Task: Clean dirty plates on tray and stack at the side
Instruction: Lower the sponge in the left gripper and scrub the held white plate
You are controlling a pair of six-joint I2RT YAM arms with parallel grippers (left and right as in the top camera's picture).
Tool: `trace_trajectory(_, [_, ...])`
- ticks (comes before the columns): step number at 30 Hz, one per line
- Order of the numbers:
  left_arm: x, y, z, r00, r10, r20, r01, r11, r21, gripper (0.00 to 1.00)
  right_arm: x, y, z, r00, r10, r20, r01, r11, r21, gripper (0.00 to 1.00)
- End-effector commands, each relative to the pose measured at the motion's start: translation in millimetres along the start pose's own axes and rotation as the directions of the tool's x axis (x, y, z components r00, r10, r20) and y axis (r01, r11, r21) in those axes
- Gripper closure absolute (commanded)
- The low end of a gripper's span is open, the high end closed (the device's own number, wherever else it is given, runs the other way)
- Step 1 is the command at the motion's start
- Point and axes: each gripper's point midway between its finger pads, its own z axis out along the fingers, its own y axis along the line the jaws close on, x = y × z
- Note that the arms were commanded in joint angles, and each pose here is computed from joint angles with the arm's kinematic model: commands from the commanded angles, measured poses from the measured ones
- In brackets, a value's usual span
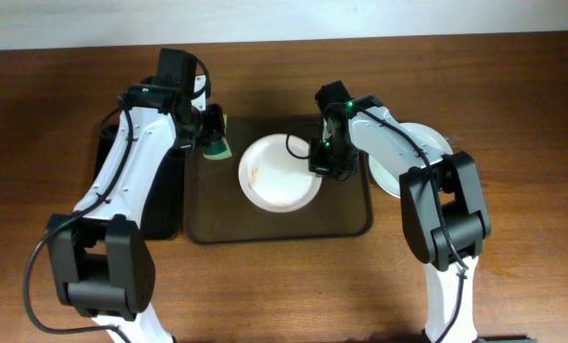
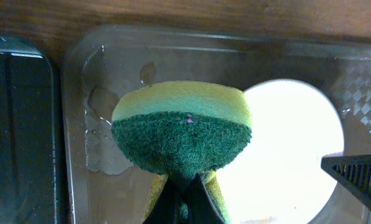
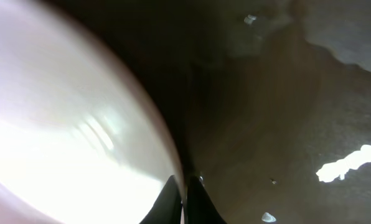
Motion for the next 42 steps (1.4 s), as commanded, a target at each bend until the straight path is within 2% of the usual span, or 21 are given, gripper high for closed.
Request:
trace_trajectory(1, [11.1, -6.6, 18.1, 0.996, 0.073, -0.046, -0.072, 0.997, 0.024, 0.99, 4.0, 4.9, 16.5, 1.000, 0.020, -0.016, -0.020, 1.000, 0.014, 0.96])
trace_trajectory(7, [24.3, -24.6, 45.4, 0.988, 0.122, -0.096, -0.119, 0.992, 0.032, 0.99, 8.2, 11.8, 24.9, 0.999, 0.036, -0.013, -0.035, 0.999, 0.015, 0.96])
trace_trajectory(11, [31.9, -37.8, 62.0, 0.967, 0.227, -0.113, -0.223, 0.974, 0.047, 0.99, 7.9, 12.6, 25.1, 0.999, 0.034, -0.011, -0.034, 0.999, 0.014, 0.96])
trace_trajectory(14, [36.6, -30.2, 74.9, 0.961, 0.241, -0.138, -0.244, 0.970, -0.010, 0.99, 7.8, 12.7, 25.1, 0.999, 0.034, -0.010, -0.033, 0.999, 0.014, 0.96])
trace_trajectory(19, [48.7, -26.9, 98.0, 0.940, 0.283, -0.192, -0.290, 0.957, -0.005, 0.99, 7.8, 12.7, 25.1, 0.999, 0.033, -0.011, -0.033, 0.999, 0.014, 0.96])
trace_trajectory(23, [66.7, -19.0, 111.9, 0.923, 0.276, -0.269, -0.289, 0.957, -0.009, 0.99, 7.8, 12.6, 25.1, 0.999, 0.033, -0.010, -0.033, 0.999, 0.014, 0.96])
trace_trajectory(30, [92.9, -9.6, 102.3, 0.891, 0.242, -0.383, -0.271, 0.962, -0.023, 0.99, 7.6, 12.8, 25.1, 0.999, 0.033, -0.010, -0.033, 0.999, 0.013, 0.96])
trace_trajectory(36, [66.0, -15.7, 111.9, 0.924, 0.268, -0.271, -0.287, 0.958, -0.030, 0.99, 7.8, 12.7, 25.1, 0.999, 0.033, -0.011, -0.033, 0.999, 0.014, 0.96])
trace_trajectory(40, [42.0, -1.4, 114.5, 0.953, 0.237, -0.187, -0.267, 0.951, -0.157, 0.99, 8.3, 12.2, 25.6, 0.999, 0.034, -0.012, -0.033, 0.999, 0.014, 0.96])
trace_trajectory(42, [35.0, -2.2, 115.5, 0.957, 0.242, -0.158, -0.267, 0.950, -0.164, 0.99, 7.6, 12.6, 25.6, 0.999, 0.033, -0.009, -0.033, 0.999, 0.013, 0.96])
